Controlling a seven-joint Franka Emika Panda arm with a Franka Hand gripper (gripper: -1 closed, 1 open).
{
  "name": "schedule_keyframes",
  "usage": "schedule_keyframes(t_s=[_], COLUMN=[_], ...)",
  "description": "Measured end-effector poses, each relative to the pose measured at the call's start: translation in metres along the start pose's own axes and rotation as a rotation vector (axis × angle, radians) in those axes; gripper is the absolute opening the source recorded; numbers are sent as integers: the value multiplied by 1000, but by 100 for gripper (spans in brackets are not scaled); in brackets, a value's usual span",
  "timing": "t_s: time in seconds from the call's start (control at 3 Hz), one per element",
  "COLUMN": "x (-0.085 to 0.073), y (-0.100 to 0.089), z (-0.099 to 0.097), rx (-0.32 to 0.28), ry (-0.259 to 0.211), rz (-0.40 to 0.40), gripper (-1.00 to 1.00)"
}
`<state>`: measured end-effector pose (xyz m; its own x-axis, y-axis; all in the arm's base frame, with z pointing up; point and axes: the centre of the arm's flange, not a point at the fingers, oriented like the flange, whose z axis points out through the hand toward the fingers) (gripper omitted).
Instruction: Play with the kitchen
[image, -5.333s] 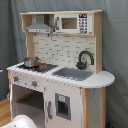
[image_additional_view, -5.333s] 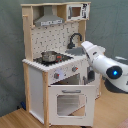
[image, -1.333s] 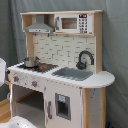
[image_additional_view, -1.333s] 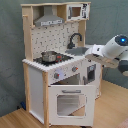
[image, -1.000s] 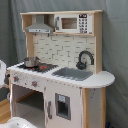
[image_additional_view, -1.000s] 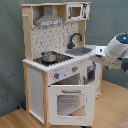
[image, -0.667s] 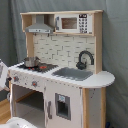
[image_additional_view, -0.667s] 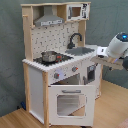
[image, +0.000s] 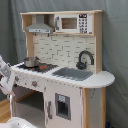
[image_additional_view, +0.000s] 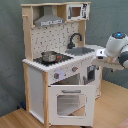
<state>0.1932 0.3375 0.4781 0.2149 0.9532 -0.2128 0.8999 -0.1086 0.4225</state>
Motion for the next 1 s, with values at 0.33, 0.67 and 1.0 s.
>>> schedule_keyframes(t_s=[0.33, 0.67, 1.0], x=[1, 8, 14], y=[13, 27, 39], z=[22, 42, 60], rx=[87, 125, 149], ry=[15, 35, 58], rz=[-41, -73, -101], gripper=[100, 100, 100])
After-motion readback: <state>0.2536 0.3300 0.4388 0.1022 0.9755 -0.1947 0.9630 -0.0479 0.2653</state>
